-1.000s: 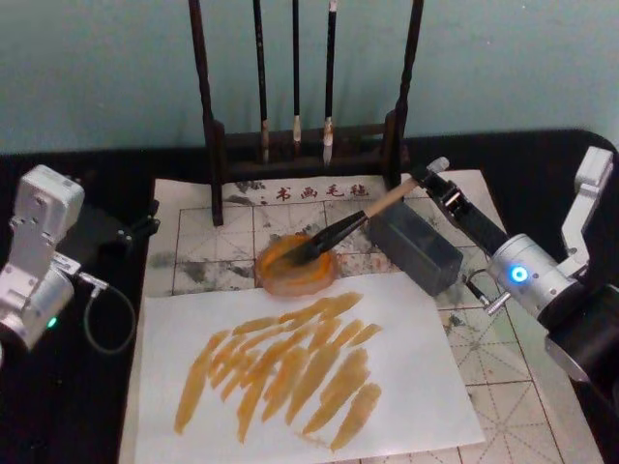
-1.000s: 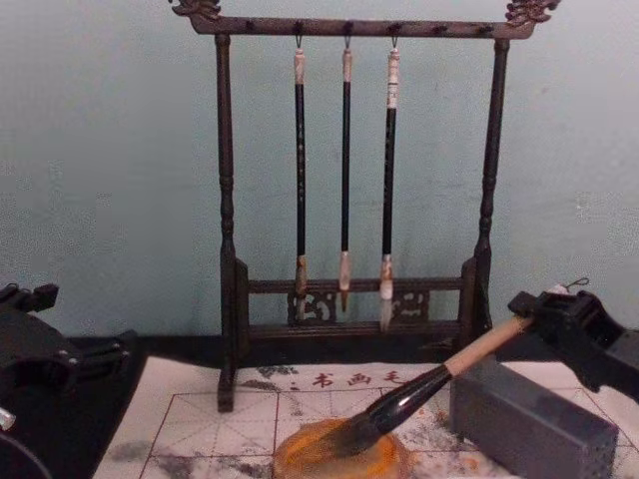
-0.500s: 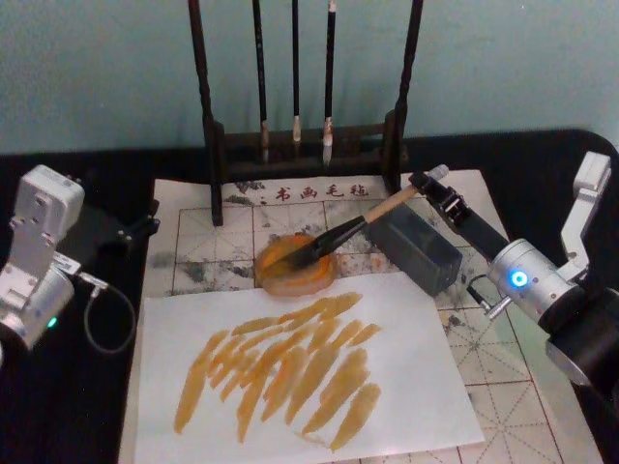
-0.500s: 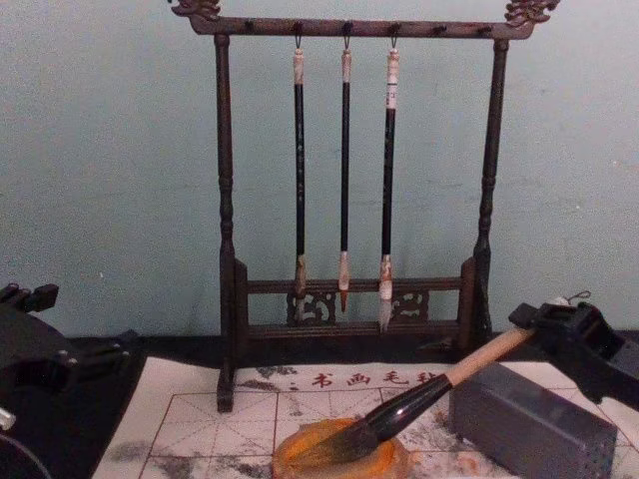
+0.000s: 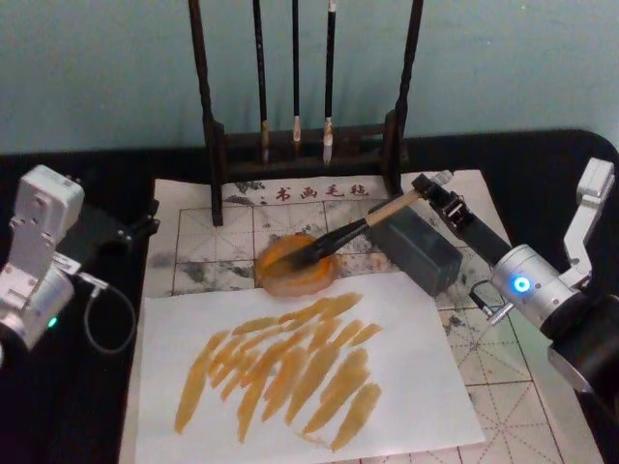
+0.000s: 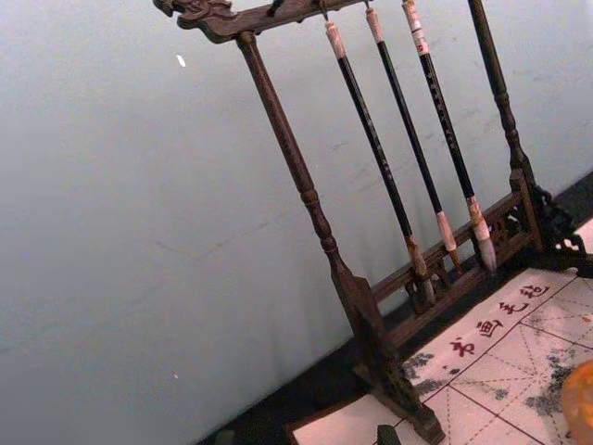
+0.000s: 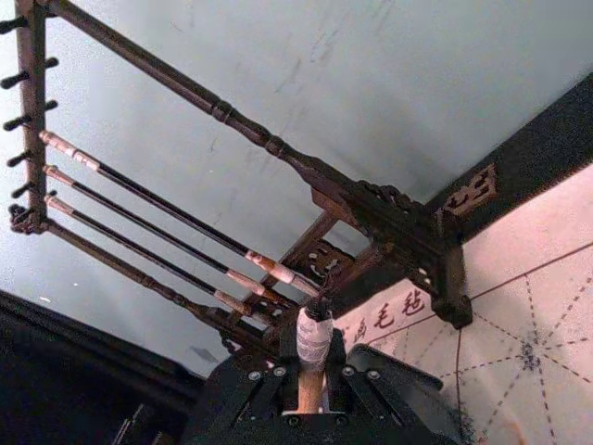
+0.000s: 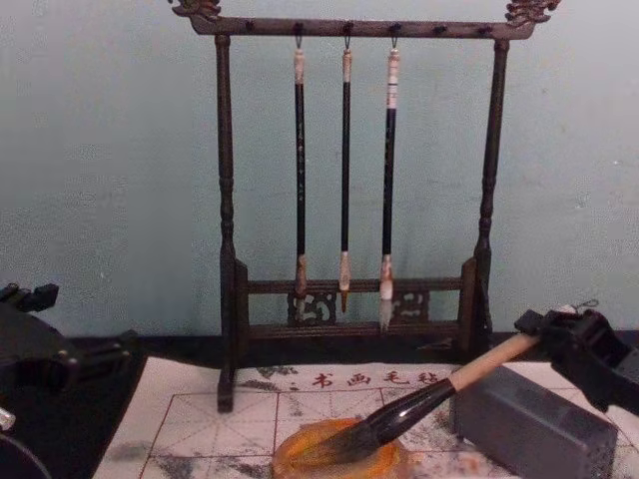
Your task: Pick up the brush from the inkstone, write on the paper, then place the brush back to its original position.
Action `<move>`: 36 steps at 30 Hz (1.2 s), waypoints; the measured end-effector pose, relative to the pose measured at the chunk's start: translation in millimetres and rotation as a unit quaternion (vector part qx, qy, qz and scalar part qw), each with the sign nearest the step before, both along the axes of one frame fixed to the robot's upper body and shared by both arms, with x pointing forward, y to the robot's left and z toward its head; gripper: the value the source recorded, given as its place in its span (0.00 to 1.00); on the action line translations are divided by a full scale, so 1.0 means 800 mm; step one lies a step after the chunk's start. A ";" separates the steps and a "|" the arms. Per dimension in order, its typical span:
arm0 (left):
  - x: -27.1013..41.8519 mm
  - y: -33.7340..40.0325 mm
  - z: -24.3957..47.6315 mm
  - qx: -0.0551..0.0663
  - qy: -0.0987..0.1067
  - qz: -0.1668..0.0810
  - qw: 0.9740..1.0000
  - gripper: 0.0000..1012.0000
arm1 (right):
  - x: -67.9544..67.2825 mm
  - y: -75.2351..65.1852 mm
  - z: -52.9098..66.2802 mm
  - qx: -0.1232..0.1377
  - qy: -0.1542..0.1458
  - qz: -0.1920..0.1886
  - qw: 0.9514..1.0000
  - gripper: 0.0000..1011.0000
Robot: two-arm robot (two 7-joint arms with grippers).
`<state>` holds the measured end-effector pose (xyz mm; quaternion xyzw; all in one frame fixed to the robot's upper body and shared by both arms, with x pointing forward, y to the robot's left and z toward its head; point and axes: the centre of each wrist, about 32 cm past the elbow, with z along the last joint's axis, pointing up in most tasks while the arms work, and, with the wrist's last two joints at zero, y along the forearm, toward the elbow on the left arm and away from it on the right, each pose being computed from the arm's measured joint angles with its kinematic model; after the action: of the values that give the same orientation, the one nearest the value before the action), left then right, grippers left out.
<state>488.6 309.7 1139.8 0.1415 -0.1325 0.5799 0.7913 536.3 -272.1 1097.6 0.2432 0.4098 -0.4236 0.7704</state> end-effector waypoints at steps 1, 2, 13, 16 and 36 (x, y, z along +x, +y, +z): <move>0.0000 0.0000 0.0000 0.000 0.000 0.000 1.000 0.99 | -0.001 0.000 0.000 0.000 0.001 -0.001 1.000 0.18; 0.0000 0.0000 0.0000 0.000 0.000 0.000 1.000 0.99 | -0.001 -0.001 -0.001 0.000 0.002 -0.002 1.000 0.18; 0.0000 0.0000 0.0000 0.000 0.000 0.000 1.000 0.99 | -0.003 -0.002 -0.001 0.001 0.010 -0.005 1.000 0.18; 0.0000 0.0000 0.0000 0.000 0.000 0.000 1.000 0.99 | -0.003 -0.002 -0.001 0.001 0.010 -0.005 1.000 0.18; 0.0000 0.0000 0.0000 0.000 0.000 0.000 1.000 0.99 | -0.002 -0.001 -0.001 0.000 0.009 -0.004 1.000 0.21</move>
<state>488.6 309.7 1139.8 0.1415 -0.1325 0.5799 0.7913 534.4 -273.3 1096.8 0.2415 0.4156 -0.4285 0.7651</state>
